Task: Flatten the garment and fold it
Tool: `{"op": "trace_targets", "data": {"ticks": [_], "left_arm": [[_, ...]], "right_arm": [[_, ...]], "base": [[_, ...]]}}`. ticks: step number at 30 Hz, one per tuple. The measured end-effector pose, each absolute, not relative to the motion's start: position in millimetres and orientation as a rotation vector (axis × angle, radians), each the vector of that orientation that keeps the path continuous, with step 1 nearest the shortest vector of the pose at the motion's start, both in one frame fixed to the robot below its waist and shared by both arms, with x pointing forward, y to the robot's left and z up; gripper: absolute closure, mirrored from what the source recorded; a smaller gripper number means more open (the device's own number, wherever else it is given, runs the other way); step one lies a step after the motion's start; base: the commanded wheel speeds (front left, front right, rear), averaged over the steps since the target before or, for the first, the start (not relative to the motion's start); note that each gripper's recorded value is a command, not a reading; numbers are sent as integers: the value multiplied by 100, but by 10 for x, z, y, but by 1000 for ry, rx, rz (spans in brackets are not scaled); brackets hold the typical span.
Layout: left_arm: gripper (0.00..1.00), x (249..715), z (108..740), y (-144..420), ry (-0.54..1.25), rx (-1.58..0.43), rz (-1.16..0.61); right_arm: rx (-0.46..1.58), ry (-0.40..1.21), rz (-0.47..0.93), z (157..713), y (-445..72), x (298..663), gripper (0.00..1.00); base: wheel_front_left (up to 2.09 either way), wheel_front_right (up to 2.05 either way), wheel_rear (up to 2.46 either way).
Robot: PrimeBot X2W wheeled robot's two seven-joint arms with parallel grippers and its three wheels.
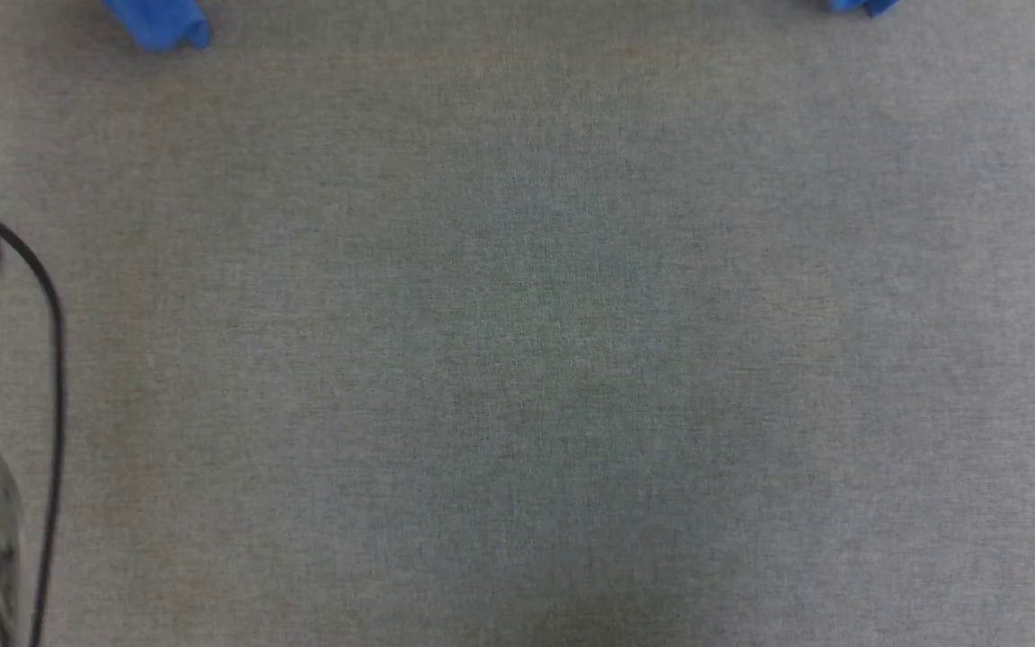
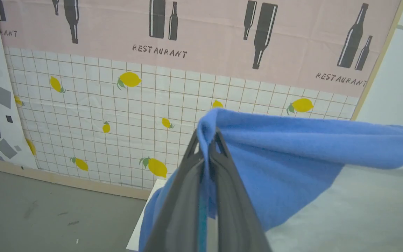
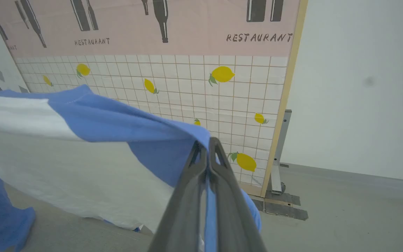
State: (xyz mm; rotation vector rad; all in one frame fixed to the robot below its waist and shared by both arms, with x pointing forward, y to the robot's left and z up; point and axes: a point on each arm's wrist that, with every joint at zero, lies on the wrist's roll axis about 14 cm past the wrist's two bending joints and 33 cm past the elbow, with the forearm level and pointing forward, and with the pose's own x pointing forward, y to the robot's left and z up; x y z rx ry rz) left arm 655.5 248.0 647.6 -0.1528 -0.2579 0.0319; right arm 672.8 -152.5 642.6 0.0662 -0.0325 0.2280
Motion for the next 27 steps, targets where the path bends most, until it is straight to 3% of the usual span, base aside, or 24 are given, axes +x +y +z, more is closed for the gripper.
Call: {"op": "trace_targets", "data": {"ticks": [9,16,22,27], "left_arm": [[100,5778,5414,2503,-40,-240,64],[100,4629,4556,2450,207,-332,135],[100,3805,4234,2331,385,-388,160],[100,3393,4208,2265,497,-399,156]], "right_arm": [[215,173,281,5364,-1459,5767,100],[309,375,236,4673,-1500,4717,100],[337,483,176,4454,-1670,3962,100],[334,554,131,4423,-1857,3474,100]], "base": [[0,0,0],[0,0,0],[0,0,0],[0,0,0]]}}
